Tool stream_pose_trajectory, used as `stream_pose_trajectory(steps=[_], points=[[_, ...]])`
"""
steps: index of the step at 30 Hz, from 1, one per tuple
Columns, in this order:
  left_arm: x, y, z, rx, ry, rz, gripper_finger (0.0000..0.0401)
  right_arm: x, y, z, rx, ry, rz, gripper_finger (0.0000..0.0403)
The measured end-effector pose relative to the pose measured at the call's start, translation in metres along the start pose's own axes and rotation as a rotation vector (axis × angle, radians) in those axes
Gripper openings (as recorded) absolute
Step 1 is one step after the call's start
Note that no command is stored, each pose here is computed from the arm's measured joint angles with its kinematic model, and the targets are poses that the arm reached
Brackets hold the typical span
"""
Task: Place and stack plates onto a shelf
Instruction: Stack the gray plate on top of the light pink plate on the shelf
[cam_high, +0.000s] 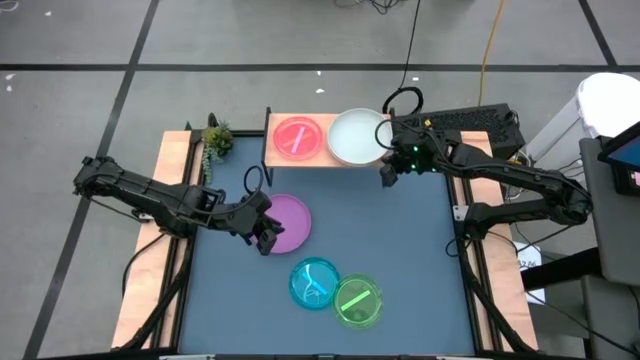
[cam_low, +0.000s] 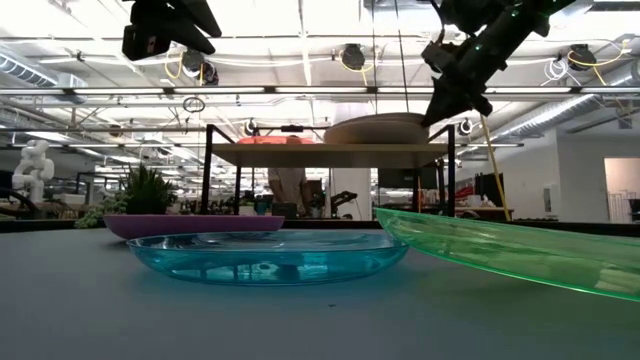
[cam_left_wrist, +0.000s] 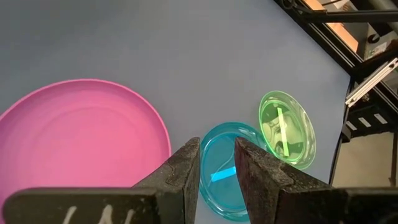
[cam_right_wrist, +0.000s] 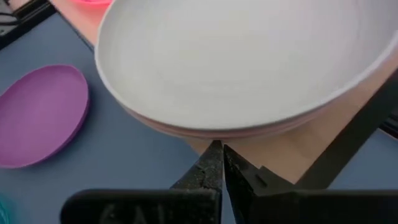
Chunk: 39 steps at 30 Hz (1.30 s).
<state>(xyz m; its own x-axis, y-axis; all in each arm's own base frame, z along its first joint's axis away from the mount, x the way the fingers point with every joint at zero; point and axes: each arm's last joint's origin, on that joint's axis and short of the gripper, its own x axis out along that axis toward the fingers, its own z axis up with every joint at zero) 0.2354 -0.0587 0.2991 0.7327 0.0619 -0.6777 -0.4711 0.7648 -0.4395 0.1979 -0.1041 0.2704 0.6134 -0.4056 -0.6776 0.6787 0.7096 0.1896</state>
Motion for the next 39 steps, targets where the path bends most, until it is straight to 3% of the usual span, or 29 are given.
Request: stream_pose_trajectory(steps=[9,14,21,28,39], points=[[0.0,0.0,0.0,0.006,0.002,0.003,0.0104,-0.001,0.0,0.001,0.023,-0.013,-0.009,0.0],[-0.001,-0.001,-0.002,-0.024,0.006,-0.004,0.0104,-0.018,-0.003,-0.005,0.023,0.01,0.016,0.0],[-0.003,-0.006,-0.008,-0.028,0.01,-0.015,0.0104,-0.039,-0.01,0.004,-0.063,-0.123,0.035,0.0],[-0.003,-0.006,-0.008,0.005,0.001,-0.01,0.0104,-0.013,-0.028,0.026,-0.189,-0.209,-0.002,0.0],[-0.003,-0.007,-0.009,-0.001,0.003,-0.012,0.0104,0.019,-0.065,0.041,-0.146,-0.289,0.048,0.0]])
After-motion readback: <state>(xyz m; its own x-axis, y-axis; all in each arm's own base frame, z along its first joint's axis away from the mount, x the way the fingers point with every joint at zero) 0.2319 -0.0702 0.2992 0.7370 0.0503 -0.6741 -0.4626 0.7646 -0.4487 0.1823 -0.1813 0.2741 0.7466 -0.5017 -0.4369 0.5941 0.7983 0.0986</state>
